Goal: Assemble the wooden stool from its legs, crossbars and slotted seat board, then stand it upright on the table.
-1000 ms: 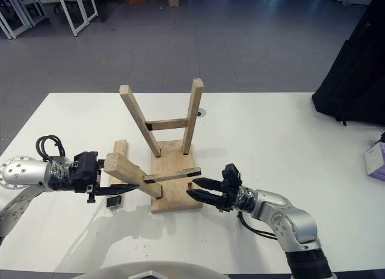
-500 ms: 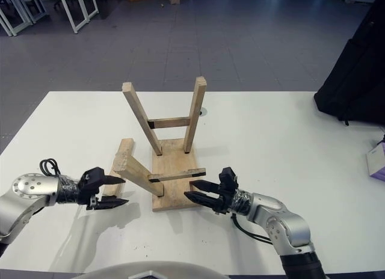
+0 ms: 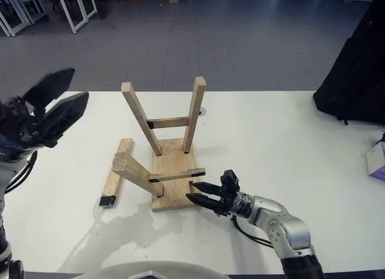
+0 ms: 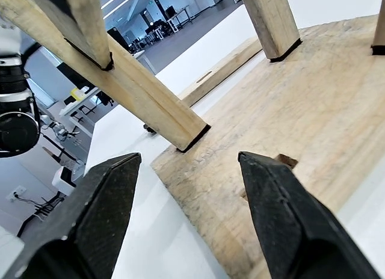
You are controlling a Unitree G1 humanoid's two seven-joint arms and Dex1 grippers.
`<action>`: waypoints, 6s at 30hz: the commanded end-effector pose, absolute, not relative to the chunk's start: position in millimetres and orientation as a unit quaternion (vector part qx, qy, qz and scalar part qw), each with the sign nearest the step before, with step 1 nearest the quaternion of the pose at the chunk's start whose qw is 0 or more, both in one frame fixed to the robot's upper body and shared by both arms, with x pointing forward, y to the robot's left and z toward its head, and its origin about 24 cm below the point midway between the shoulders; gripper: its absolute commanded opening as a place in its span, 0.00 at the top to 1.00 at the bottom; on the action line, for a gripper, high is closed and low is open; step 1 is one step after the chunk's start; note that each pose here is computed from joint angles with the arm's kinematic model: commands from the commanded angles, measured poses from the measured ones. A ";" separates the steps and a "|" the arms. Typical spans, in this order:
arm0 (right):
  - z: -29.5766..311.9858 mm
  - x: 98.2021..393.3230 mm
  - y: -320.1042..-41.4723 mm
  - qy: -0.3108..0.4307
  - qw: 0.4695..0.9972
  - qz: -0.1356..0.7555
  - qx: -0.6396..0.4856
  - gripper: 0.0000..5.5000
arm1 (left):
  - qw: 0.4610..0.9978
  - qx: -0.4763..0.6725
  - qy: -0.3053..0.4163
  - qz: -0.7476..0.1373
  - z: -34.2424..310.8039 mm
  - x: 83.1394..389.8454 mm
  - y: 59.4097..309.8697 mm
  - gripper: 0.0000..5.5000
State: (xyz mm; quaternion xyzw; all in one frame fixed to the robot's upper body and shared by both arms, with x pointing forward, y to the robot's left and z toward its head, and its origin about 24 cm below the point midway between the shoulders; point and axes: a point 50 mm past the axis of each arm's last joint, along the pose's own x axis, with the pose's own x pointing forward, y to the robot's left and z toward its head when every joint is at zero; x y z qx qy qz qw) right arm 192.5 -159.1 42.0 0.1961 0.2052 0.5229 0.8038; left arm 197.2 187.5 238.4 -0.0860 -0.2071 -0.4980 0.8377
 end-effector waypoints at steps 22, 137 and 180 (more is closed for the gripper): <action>-2.7 192.2 -145.7 0.333 0.804 0.485 0.082 0.46 | 0.807 -0.122 0.100 -0.569 130.9 186.6 132.7 0.40; 105.6 295.0 -170.1 0.032 0.884 0.444 0.144 0.46 | 0.838 -0.150 -0.051 -0.522 140.5 248.3 169.6 0.63; 157.1 267.4 -83.0 0.025 0.669 0.646 0.366 0.49 | 0.699 -0.333 0.114 -0.622 113.8 259.8 178.1 0.63</action>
